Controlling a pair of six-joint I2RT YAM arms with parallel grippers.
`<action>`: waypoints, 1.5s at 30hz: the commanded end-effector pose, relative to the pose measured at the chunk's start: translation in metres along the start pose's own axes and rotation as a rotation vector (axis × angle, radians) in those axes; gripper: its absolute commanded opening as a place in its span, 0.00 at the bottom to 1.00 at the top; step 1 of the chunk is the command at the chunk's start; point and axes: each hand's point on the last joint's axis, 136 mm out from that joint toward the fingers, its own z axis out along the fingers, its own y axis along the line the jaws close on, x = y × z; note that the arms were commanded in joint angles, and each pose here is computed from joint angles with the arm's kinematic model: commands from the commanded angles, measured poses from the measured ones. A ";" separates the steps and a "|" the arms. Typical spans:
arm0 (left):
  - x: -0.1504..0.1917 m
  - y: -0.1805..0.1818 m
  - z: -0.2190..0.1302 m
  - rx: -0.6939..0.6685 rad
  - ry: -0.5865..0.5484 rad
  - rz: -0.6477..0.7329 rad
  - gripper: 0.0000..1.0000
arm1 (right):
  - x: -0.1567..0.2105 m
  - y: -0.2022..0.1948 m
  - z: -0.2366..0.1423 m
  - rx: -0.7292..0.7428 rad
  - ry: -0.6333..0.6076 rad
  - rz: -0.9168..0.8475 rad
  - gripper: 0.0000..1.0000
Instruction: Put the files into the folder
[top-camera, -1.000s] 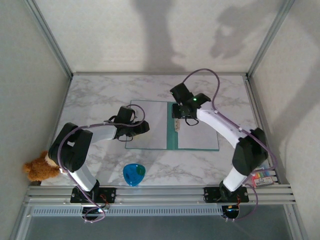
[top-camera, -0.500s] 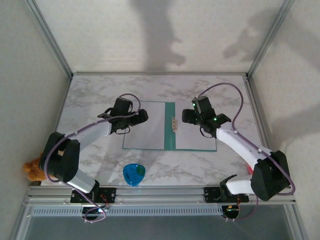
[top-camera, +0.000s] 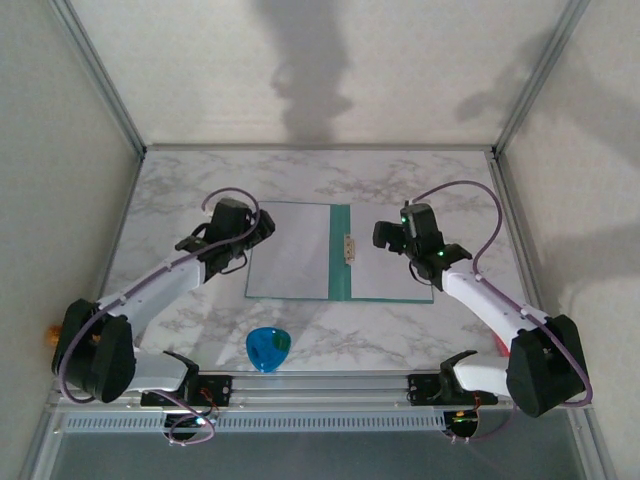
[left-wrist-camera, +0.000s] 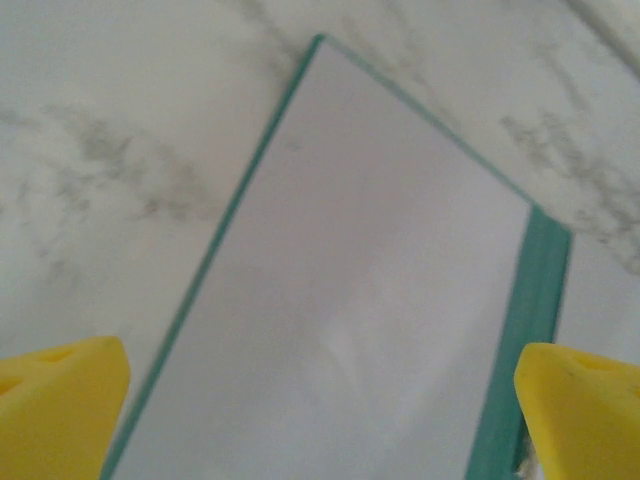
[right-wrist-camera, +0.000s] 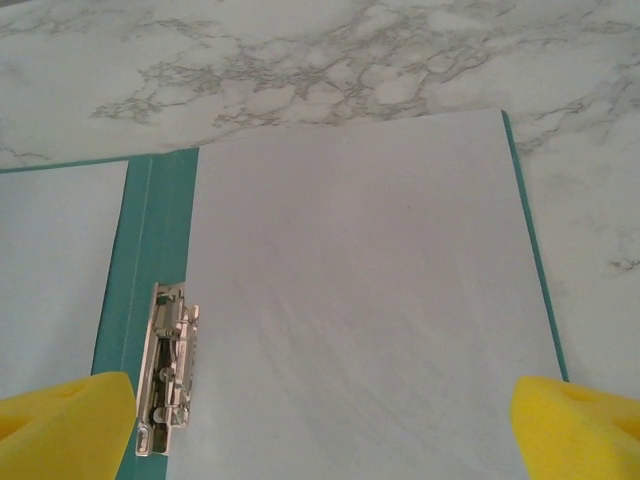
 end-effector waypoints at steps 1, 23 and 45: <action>0.035 0.045 0.006 -0.122 0.079 -0.045 0.95 | -0.011 0.003 -0.003 -0.017 -0.050 0.030 0.97; 0.117 0.082 0.013 -0.049 0.311 -0.053 0.58 | 0.018 -0.008 0.034 -0.002 0.114 0.155 0.96; 0.125 0.074 0.002 0.065 0.327 -0.093 0.48 | 0.032 -0.011 0.037 0.011 0.205 0.178 0.95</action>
